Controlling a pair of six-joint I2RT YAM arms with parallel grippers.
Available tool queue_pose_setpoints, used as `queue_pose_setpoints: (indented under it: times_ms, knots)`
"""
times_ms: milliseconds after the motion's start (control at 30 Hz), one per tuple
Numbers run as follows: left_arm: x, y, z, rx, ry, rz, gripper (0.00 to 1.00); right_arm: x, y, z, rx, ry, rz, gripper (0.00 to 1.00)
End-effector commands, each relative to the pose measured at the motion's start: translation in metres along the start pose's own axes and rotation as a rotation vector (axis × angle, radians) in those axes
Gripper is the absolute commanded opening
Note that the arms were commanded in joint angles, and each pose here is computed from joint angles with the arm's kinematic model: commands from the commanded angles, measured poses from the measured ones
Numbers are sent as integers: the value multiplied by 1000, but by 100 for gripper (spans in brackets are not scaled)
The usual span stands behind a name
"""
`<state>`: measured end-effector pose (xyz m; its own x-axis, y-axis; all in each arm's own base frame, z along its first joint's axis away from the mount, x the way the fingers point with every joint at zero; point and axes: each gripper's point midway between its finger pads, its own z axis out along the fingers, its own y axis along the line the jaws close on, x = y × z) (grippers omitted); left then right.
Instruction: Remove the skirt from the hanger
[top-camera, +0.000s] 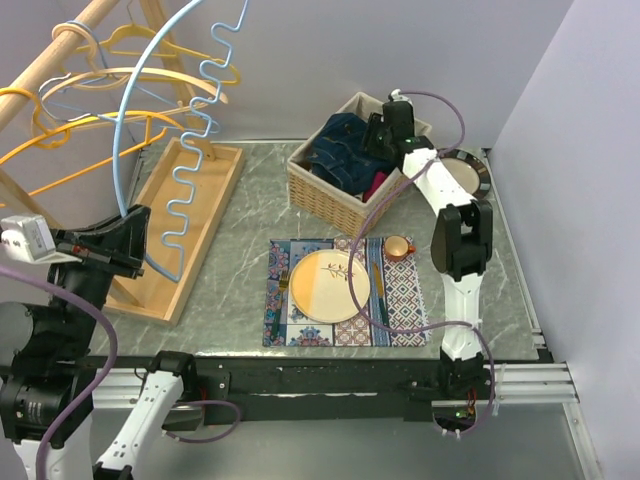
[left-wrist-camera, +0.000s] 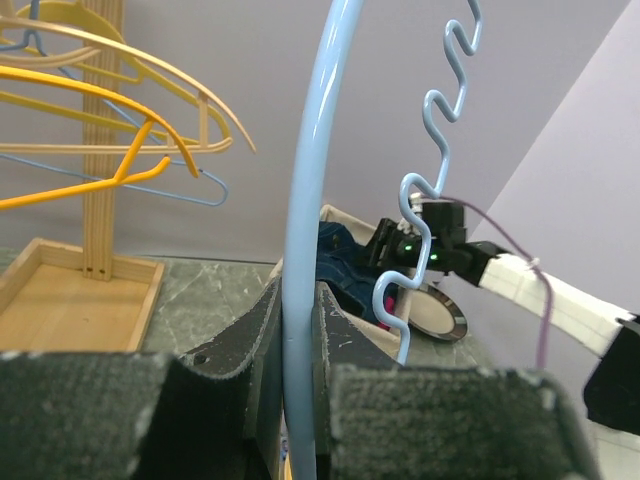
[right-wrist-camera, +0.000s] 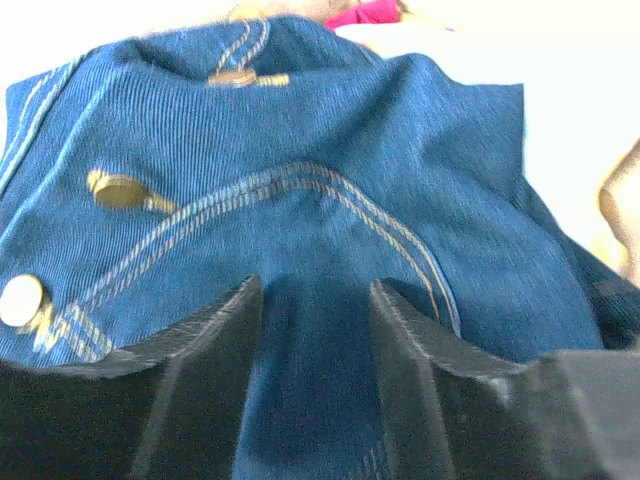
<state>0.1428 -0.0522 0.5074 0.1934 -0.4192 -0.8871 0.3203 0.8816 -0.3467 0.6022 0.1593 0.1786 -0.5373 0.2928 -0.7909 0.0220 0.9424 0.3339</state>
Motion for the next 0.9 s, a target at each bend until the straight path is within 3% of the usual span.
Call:
queue_pose_setpoints:
  times_ms: [0,67,133,167,333,367,400,433,467,500,533,633,767,867]
  knots:
    - [-13,4,5,-35,-38,18,1,-60,18,-80,-32,-86,-22,62]
    - [-10,7,3,-48,-29,11,1,-56,28,-98,-87,-99,-19,73]
    - [-7,9,3,-62,-15,-4,1,-86,50,-144,-153,-237,-34,77]
    - [-2,12,5,-74,8,-9,1,-69,62,-150,-166,-231,-64,81]
    - [16,18,5,-96,77,-19,1,-83,127,-250,-362,-422,-147,81]
    - [23,21,6,-103,93,-22,1,-71,141,-261,-436,-407,-134,81]
    - [23,22,3,-109,86,-22,1,-68,167,-298,-573,-416,-73,80]
    - [26,23,2,-111,90,-29,1,-77,188,-326,-695,-484,-28,80]
    - [31,25,1,-114,97,-31,1,-56,198,-332,-762,-458,1,80]
    - [33,24,1,-109,102,-36,1,-48,221,-368,-885,-456,73,80]
    - [35,25,0,-109,107,-37,1,-55,236,-397,-996,-524,119,82]
    - [42,26,-1,-110,128,-45,1,-34,266,-434,-1240,-456,267,86]
    - [48,24,0,-94,142,-58,1,-8,300,-433,-1344,-304,442,91]
    - [53,22,1,-76,162,-60,1,11,328,-436,-1411,-227,465,90]
